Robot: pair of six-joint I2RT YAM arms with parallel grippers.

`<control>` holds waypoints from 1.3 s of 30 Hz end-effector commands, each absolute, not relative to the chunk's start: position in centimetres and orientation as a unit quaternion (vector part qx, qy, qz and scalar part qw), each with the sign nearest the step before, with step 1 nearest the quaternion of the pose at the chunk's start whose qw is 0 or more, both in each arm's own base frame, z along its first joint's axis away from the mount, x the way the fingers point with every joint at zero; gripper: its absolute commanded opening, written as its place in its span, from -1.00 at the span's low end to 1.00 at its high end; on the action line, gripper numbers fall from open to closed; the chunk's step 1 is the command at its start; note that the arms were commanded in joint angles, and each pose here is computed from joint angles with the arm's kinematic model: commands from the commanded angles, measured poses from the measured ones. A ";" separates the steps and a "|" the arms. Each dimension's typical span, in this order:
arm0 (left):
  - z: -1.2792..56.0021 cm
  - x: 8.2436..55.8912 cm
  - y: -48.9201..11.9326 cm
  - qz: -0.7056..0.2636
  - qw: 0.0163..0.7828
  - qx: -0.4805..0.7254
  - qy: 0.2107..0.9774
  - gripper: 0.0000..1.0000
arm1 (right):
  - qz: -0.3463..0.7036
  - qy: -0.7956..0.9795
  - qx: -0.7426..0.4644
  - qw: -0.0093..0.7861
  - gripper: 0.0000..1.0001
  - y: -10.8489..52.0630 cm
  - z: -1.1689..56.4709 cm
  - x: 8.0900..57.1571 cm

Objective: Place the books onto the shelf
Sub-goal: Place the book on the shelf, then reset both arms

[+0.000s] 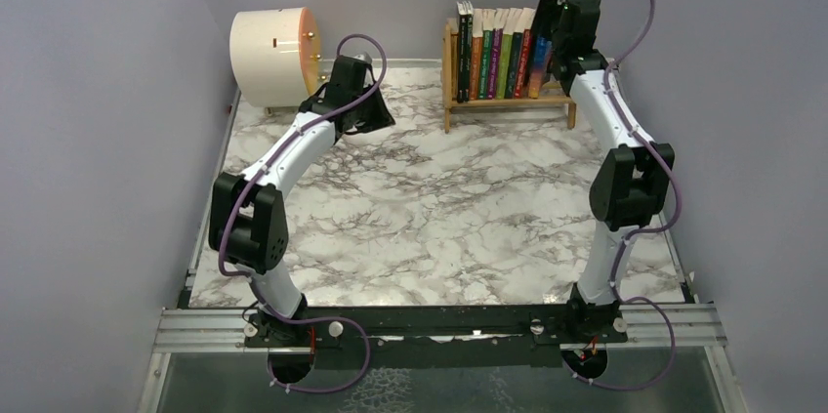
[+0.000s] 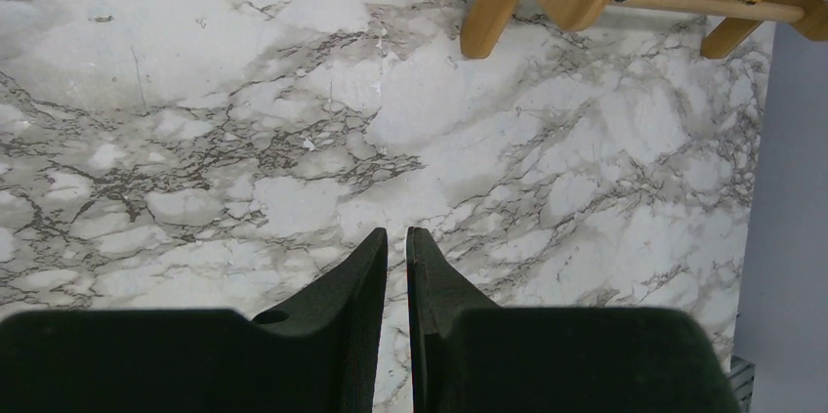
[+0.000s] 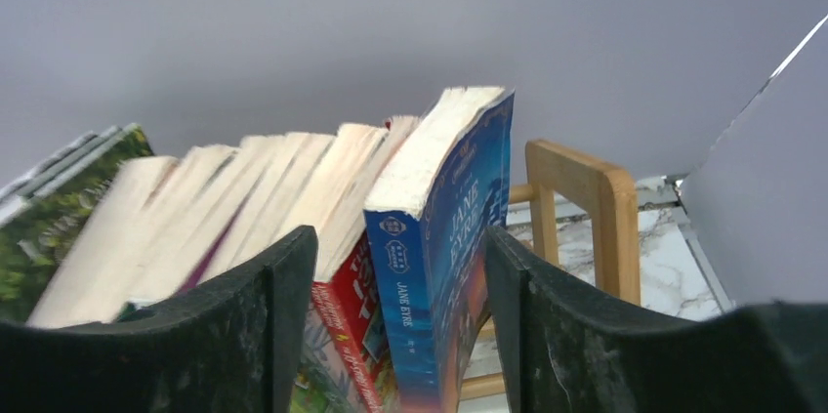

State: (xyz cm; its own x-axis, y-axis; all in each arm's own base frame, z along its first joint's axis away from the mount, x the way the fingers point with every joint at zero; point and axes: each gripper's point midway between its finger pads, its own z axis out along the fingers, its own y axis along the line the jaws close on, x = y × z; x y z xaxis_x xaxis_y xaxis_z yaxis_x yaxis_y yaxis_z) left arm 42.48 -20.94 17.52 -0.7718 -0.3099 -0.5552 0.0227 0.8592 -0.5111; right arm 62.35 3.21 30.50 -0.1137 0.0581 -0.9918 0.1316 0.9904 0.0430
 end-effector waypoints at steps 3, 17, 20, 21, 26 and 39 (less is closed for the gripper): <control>21.7 42.6 -21.5 -0.283 0.370 -0.070 0.882 -0.80 | 0.014 0.706 0.037 0.707 0.72 5.7 37.7 58.9; 25.5 42.4 -20.6 -0.283 0.404 -0.082 0.866 0.98 | 0.039 0.749 -0.025 0.661 1.00 15.3 36.7 48.2; 26.2 41.8 -20.9 -0.296 0.404 -0.067 0.863 0.98 | 0.088 0.755 -0.032 0.649 1.00 17.6 34.5 44.8; 26.5 41.5 -21.0 -0.302 0.403 -0.061 0.862 0.98 | 0.104 0.756 -0.033 0.645 1.00 18.3 33.9 43.7; 28.2 39.9 -21.4 -0.338 0.431 -0.048 0.835 0.98 | 0.150 0.773 -0.044 0.615 1.00 20.7 30.5 39.0; 28.9 39.7 -21.3 -0.367 0.462 -0.072 0.804 0.98 | 0.195 0.760 -0.086 0.614 1.00 26.2 29.3 33.9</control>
